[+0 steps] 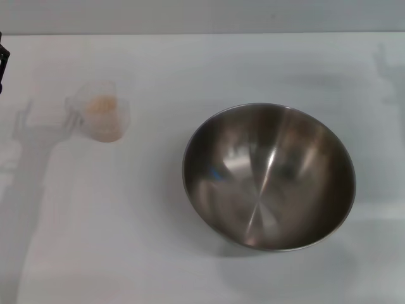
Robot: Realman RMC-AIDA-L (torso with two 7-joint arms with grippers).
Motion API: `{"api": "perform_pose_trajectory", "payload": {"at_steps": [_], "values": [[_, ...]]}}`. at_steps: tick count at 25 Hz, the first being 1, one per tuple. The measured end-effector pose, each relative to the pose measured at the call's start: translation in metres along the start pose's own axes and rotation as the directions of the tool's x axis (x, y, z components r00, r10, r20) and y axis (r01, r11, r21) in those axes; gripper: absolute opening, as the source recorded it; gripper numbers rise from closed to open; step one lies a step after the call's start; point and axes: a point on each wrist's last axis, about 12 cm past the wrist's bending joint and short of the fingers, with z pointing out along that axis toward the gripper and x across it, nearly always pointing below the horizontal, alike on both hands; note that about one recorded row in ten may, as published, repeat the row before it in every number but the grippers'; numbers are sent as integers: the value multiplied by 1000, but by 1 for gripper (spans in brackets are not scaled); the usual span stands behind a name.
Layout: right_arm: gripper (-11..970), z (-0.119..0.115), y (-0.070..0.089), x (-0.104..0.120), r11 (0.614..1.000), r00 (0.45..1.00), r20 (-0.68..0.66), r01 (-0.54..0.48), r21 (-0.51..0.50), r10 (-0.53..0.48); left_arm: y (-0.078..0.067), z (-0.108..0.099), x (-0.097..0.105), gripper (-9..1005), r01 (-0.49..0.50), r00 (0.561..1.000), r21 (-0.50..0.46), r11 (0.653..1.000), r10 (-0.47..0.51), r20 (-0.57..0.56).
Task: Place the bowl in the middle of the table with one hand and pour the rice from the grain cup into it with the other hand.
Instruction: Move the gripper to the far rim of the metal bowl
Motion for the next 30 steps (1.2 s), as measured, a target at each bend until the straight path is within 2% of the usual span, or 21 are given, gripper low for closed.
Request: {"api": "perform_pose_trajectory", "payload": {"at_steps": [2, 3, 6, 7, 8, 10, 13, 14, 16, 17, 18, 21, 22, 23, 26, 27, 28, 30], "values": [[714, 12, 3, -5, 998, 992, -118, -45, -35, 40, 0, 0, 0, 827, -1, 1000, 0, 1000, 1, -1], [714, 12, 3, -5, 998, 992, -118, -45, -35, 40, 0, 0, 0, 827, -1, 1000, 0, 1000, 1, -1], [712, 24, 12, -16, 994, 970, -240, -68, -81, 47, 1, -1, 0, 827, -3, 1000, -1, 1000, 3, -3], [709, 31, 18, -24, 992, 942, -333, -71, -103, 33, 1, -1, 0, 827, -4, 1000, -1, 1000, 4, -4], [709, 31, 18, -24, 992, 942, -333, -71, -103, 33, 1, -1, 0, 827, -4, 1000, -1, 1000, 4, -4], [709, 36, 25, -35, 990, 907, -421, -73, -118, 17, 1, -1, 0, 826, -5, 1000, -1, 1000, 5, -4], [710, 41, 37, -58, 986, 800, -599, -66, -153, -39, 1, -1, 0, 826, -5, 1000, 1, 1000, 5, 1], [710, 41, 37, -58, 986, 800, -599, -66, -153, -39, 1, -1, 0, 826, -5, 1000, 1, 1000, 5, 2], [709, 43, 45, -71, 981, 742, -665, -56, -187, -84, 1, 0, -1, 826, -4, 1000, -1, 1000, 4, 7], [709, 44, 54, -84, 971, 663, -736, -58, -232, -136, 2, 0, -1, 826, -4, 1000, -1, 1000, 4, 9], [709, 44, 54, -84, 971, 663, -736, -58, -232, -136, 2, 0, -1, 826, -5, 1000, -1, 1000, 5, 10], [709, 43, 65, -102, 948, 549, -811, -97, -303, -203, 2, 0, -1, 826, -7, 1000, -3, 1000, 7, 10], [709, 42, 72, -114, 930, 483, -844, -143, -339, -233, 3, 0, -1, 826, -8, 1000, -3, 1000, 8, 9], [710, 42, 72, -114, 930, 483, -844, -143, -339, -233, 3, 0, -1, 826, -8, 1000, -3, 1000, 8, 10], [710, 41, 76, -126, 911, 405, -872, -182, -371, -274, 4, 0, -2, 825, -10, 1000, -4, 1000, 10, 10], [710, 39, 76, -130, 897, 354, -880, -190, -400, -317, 4, 0, -2, 825, -10, 1000, -5, 1000, 10, 10], [710, 39, 76, -130, 897, 354, -880, -190, -400, -317, 4, 0, -2, 825, -10, 1000, -5, 1000, 10, 10], [710, 39, 74, -132, 878, 301, -880, -197, -435, -368, 5, 0, -2, 825, -12, 1000, -7, 1000, 13, 11]]}}
